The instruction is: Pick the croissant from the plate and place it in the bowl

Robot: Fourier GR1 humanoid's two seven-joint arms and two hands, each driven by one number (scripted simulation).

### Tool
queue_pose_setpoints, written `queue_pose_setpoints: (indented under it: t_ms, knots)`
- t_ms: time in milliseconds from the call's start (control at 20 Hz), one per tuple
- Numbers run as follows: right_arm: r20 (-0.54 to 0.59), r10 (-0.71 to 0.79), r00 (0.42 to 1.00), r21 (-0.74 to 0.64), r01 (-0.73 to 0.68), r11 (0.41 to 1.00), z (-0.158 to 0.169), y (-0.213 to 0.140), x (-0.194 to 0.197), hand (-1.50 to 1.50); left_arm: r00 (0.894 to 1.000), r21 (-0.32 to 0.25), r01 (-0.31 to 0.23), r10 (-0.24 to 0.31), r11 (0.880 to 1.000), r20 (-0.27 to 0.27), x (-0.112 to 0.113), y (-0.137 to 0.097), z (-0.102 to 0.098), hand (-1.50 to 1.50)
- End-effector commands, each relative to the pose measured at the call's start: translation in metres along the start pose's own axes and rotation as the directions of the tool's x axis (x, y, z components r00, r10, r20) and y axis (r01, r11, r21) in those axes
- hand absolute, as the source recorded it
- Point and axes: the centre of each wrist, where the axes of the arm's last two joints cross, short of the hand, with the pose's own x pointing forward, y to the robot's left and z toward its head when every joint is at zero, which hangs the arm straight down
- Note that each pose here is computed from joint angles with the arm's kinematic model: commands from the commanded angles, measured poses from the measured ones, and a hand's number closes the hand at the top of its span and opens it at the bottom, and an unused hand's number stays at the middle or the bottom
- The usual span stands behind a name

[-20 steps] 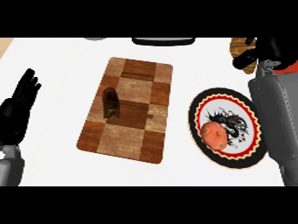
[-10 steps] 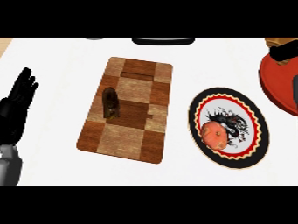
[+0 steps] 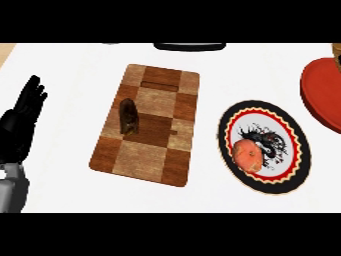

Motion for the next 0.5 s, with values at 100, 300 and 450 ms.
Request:
queue_pose_setpoints:
  t_ms: [100,300,450]
  knots:
    - [-0.015,-0.03,0.999,-0.013,0.03,0.999,-0.025,0.008,-0.049,1.5,1.0,-0.015,0.0,0.0,1.0,0.004,0.013,0.0,0.003,0.0]
    - [0.002,-0.023,1.0,-0.031,0.023,0.999,-0.034,0.01,-0.074,1.5,1.0,-0.019,-0.002,0.002,1.0,0.017,0.011,-0.02,-0.005,0.0]
    - [-0.216,0.227,0.95,0.177,-0.19,0.966,-0.032,0.011,-0.103,1.5,0.999,-0.015,-0.009,0.009,1.0,0.043,0.01,-0.012,-0.002,0.0]
